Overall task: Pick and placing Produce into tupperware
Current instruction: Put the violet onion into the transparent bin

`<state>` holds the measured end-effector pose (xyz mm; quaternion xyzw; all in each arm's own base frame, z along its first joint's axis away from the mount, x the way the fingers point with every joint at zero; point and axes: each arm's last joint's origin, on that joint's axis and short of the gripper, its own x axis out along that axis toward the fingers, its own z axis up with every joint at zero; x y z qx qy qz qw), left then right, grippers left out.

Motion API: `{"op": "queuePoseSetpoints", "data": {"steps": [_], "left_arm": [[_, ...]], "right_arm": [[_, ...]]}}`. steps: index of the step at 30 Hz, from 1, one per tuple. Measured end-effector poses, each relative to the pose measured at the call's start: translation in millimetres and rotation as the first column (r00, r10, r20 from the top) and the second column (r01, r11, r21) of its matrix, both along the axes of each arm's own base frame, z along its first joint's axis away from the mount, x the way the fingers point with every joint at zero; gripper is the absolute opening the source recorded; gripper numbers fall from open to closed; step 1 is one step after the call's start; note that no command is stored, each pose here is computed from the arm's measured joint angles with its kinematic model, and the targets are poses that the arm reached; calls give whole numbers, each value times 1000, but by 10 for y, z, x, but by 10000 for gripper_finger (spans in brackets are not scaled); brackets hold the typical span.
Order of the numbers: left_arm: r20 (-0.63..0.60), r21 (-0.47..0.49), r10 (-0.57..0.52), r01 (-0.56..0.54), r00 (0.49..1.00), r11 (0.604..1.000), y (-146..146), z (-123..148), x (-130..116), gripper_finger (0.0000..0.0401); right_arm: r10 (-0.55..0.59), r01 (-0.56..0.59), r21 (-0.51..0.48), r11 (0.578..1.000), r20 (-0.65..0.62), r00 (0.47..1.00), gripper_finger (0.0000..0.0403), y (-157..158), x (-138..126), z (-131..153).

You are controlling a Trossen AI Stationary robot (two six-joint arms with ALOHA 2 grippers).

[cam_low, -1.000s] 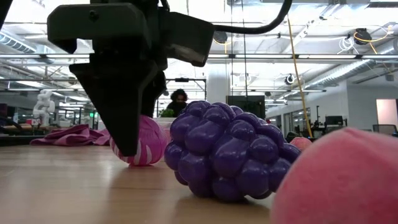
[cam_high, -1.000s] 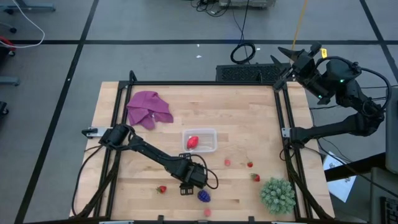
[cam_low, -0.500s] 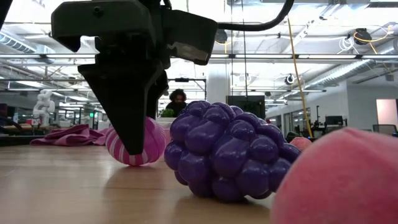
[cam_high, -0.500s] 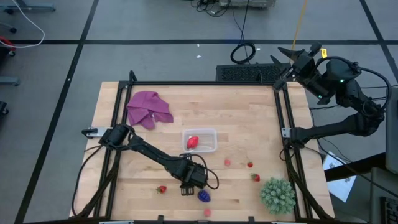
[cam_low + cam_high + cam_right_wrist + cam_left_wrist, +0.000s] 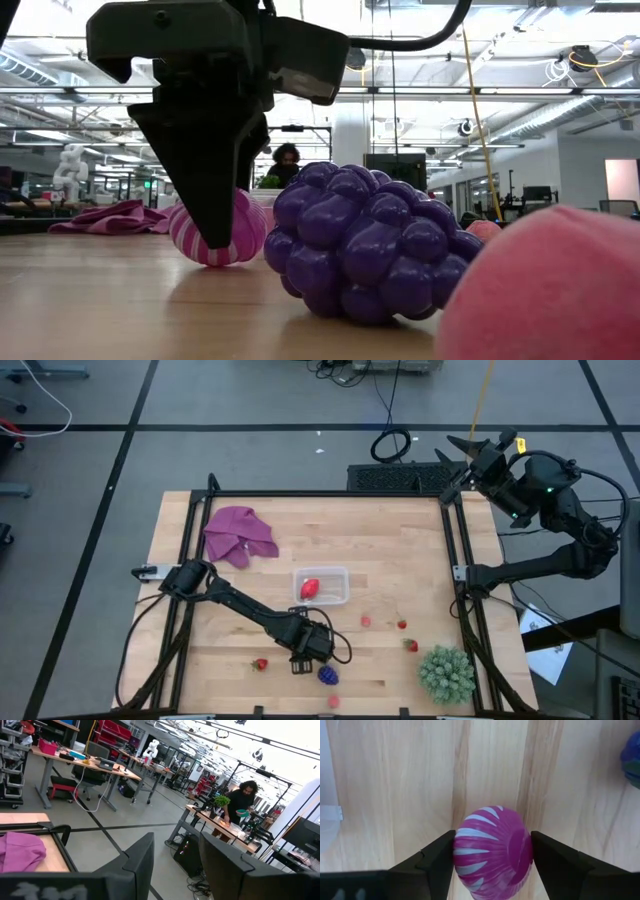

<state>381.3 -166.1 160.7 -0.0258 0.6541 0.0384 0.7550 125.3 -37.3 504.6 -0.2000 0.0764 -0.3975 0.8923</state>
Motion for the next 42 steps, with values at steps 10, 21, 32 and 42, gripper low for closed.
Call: {"op": "queuePoseSetpoints", "data": {"steps": [10,21,32,42], "left_arm": [[4,2,35,-35,999,999,-3,43,11,241],[58,80,4,-9,998,997,9,605,132,241],[164,284,-53,4,985,959,706,1109,420,241],[195,171,34,-68,980,983,1370,873,607,241]], "right_arm": [[0,0,0,1000,0,1000,148,0,0,0],[0,0,0,1000,0,1000,148,0,0,0],[0,0,-3,1000,-3,1000,148,0,0,0],[-2,1,-28,1000,-31,1000,148,0,0,0]]}}
